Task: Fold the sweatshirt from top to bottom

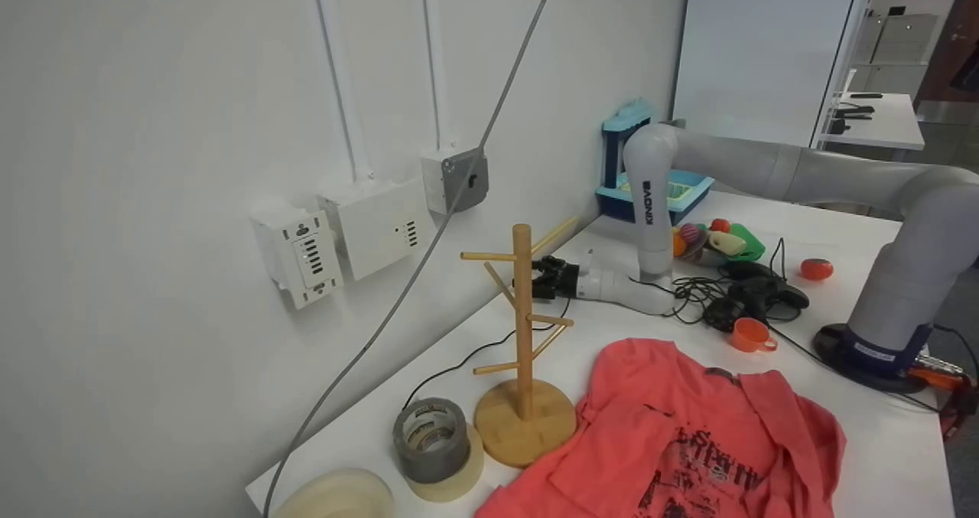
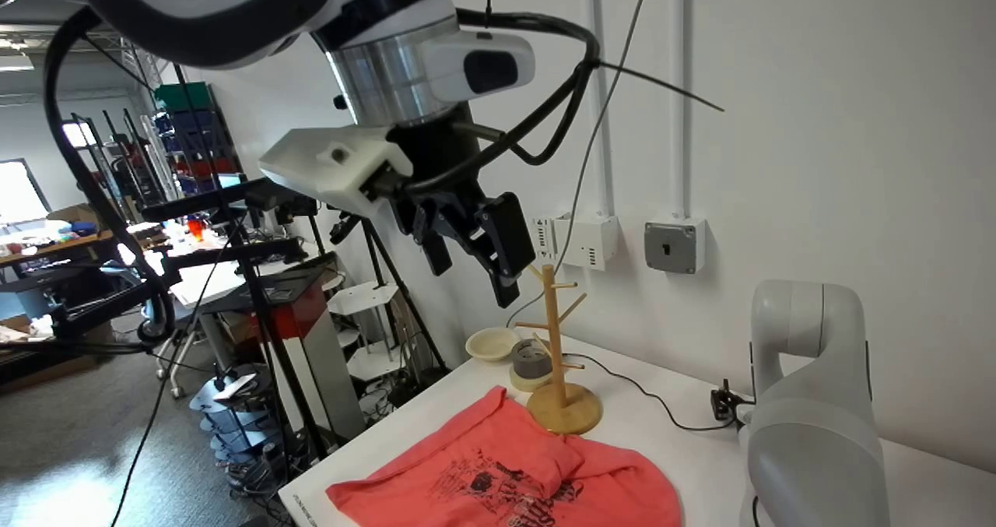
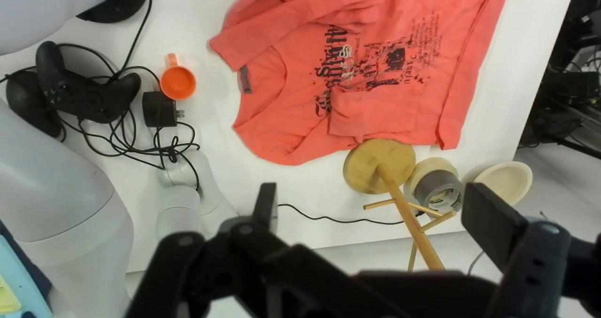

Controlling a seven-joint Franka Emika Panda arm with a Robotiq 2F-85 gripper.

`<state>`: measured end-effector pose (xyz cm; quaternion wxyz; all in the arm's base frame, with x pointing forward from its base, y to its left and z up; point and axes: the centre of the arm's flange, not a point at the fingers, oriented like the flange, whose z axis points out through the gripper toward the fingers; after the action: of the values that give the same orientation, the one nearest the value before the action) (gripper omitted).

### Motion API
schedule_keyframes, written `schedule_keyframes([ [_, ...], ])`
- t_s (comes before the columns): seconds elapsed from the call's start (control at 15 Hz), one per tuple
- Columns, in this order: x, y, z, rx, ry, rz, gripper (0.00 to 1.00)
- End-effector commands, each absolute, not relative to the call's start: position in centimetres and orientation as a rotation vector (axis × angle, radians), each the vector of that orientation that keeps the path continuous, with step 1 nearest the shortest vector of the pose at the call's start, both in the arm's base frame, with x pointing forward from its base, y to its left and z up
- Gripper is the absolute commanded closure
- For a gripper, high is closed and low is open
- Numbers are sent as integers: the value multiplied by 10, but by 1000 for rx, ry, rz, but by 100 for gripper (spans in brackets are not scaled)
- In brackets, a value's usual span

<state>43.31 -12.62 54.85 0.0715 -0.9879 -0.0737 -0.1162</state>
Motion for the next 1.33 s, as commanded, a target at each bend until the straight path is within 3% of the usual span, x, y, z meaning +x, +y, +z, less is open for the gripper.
schedule_keyframes([
  [0.0, 498, -130, 597, -3027, -158, -315, 0],
  [0.07, 447, -123, 564, -2985, -200, -364, 0],
  [0.33, 480, -117, 575, -3011, -182, -351, 0],
  [0.73, 482, -109, 569, -3028, -168, -343, 0],
  [1.27, 471, -62, 450, -3144, -51, -212, 0],
])
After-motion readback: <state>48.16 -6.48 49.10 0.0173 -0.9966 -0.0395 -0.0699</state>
